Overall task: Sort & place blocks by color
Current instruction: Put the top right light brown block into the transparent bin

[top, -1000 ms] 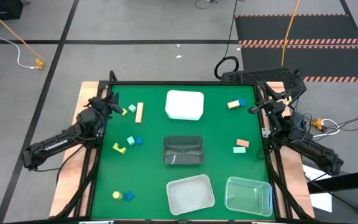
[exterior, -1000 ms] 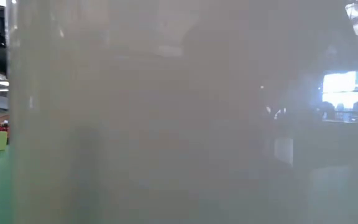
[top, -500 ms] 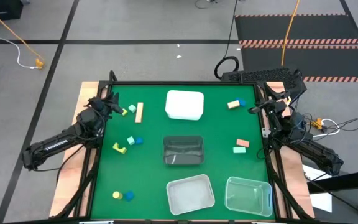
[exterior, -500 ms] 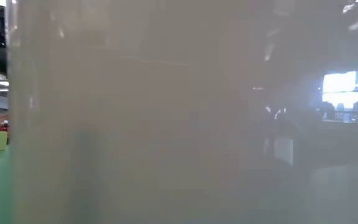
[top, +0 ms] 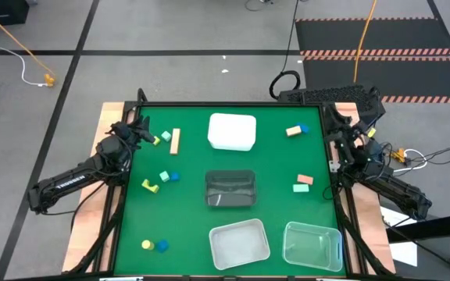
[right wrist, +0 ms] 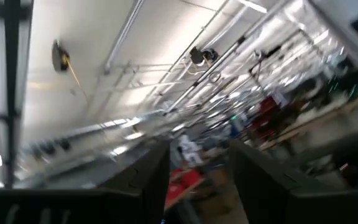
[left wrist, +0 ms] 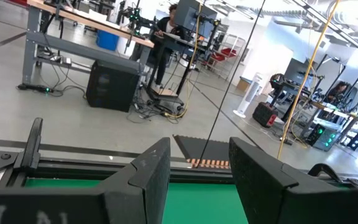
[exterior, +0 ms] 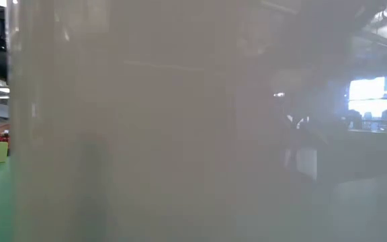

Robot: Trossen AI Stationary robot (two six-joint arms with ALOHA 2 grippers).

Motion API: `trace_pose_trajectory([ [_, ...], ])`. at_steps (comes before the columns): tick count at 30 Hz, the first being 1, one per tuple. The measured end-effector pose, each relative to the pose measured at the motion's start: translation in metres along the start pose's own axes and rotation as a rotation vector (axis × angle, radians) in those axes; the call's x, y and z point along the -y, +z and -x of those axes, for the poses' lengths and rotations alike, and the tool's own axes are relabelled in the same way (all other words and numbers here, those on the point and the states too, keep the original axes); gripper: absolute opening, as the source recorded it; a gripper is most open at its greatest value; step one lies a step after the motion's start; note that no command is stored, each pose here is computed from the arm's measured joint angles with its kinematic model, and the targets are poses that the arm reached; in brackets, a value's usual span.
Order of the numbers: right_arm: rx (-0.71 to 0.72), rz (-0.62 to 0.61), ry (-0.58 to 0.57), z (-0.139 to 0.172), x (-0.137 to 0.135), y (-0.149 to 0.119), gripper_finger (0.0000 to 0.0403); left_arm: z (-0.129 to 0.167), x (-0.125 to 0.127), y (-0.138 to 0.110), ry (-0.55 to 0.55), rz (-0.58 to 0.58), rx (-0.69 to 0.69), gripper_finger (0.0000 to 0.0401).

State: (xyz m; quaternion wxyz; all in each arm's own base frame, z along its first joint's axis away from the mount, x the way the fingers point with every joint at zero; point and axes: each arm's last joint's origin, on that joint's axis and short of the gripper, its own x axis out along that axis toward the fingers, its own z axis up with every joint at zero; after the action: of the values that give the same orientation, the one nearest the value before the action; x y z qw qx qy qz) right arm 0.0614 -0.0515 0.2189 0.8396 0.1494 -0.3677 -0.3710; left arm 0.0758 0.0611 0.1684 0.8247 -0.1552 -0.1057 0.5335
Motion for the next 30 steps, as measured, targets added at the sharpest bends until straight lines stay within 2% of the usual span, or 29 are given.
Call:
trace_pose_trajectory([
  [5, 0.000, -0.226, -0.001, 0.000, 0.000, 0.000, 0.0157, 0.000, 0.000, 0.000, 0.000, 0.001, 0.000, 0.0163],
  [16, 0.010, -0.441, 0.005, 0.000, 0.000, 0.001, 0.0157, 0.000, 0.000, 0.000, 0.000, 0.000, 0.000, 0.0163],
  [24, 0.026, -0.390, 0.017, 0.000, -0.001, 0.003, 0.0157, 0.000, 0.000, 0.000, 0.000, 0.000, 0.000, 0.0163],
  [28, 0.021, -0.278, 0.012, -0.001, -0.002, 0.004, 0.0157, 0.000, 0.000, 0.000, 0.000, 0.000, 0.000, 0.0163],
  [30, 0.061, -0.213, 0.034, -0.003, -0.008, 0.015, 0.0157, 0.000, 0.000, 0.000, 0.000, 0.000, 0.000, 0.0163],
])
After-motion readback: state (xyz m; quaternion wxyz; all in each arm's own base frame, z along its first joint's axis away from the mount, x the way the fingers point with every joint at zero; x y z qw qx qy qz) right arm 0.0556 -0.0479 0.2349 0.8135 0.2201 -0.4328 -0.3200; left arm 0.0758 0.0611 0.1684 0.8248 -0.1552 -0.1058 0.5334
